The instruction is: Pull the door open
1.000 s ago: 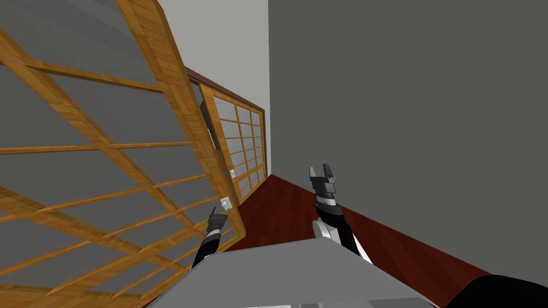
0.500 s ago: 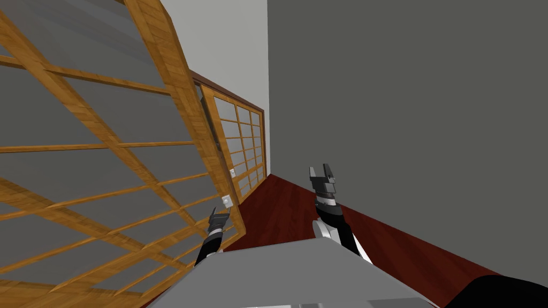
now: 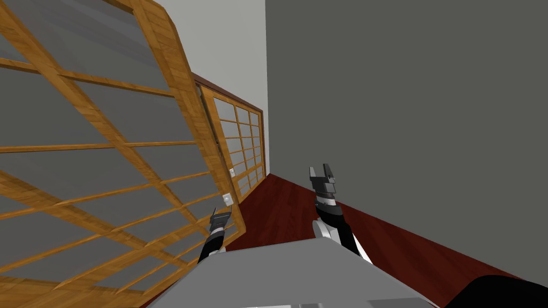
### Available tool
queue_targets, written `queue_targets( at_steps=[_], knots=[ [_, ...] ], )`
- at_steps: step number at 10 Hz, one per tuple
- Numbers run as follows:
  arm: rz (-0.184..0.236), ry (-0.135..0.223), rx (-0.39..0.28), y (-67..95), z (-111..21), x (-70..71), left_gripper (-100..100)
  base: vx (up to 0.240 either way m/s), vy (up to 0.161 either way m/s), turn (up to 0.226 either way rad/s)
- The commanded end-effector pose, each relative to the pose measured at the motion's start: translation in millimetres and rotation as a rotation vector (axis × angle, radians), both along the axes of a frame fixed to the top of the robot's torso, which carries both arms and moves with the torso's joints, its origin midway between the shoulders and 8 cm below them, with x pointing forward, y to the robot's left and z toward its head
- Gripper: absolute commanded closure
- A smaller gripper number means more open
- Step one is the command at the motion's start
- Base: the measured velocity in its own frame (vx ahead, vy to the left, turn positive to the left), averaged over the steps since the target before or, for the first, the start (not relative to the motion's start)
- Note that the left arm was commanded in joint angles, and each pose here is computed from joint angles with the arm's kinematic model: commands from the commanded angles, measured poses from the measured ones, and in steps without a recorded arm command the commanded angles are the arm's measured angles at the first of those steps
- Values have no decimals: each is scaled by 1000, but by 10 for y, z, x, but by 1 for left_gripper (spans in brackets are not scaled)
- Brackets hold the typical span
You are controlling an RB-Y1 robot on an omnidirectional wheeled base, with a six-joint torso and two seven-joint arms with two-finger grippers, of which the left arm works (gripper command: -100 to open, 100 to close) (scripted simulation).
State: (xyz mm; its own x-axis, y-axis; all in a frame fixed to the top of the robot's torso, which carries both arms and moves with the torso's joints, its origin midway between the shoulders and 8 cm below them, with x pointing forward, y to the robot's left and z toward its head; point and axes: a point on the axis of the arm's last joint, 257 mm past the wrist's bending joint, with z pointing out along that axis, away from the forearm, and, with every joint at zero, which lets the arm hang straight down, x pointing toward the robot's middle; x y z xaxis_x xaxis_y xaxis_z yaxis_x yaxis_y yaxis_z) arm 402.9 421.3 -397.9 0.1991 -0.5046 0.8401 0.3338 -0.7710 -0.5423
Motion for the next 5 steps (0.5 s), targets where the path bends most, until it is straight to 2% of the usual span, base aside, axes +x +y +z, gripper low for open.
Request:
queue_targets(
  at_steps=[1,2,3,4,5],
  knots=[
    [9,-32,-74,-35,7,12,-100,-69,13,-64],
    [8,-39,-90,-35,7,12,-100,-51,9,-22],
    [14,-60,-140,-57,8,20,-100,-48,11,-34],
    [14,-62,-145,-57,8,20,-100,-38,9,-21],
    [19,-85,-198,-80,9,27,-100,-44,-3,-41]
  ],
)
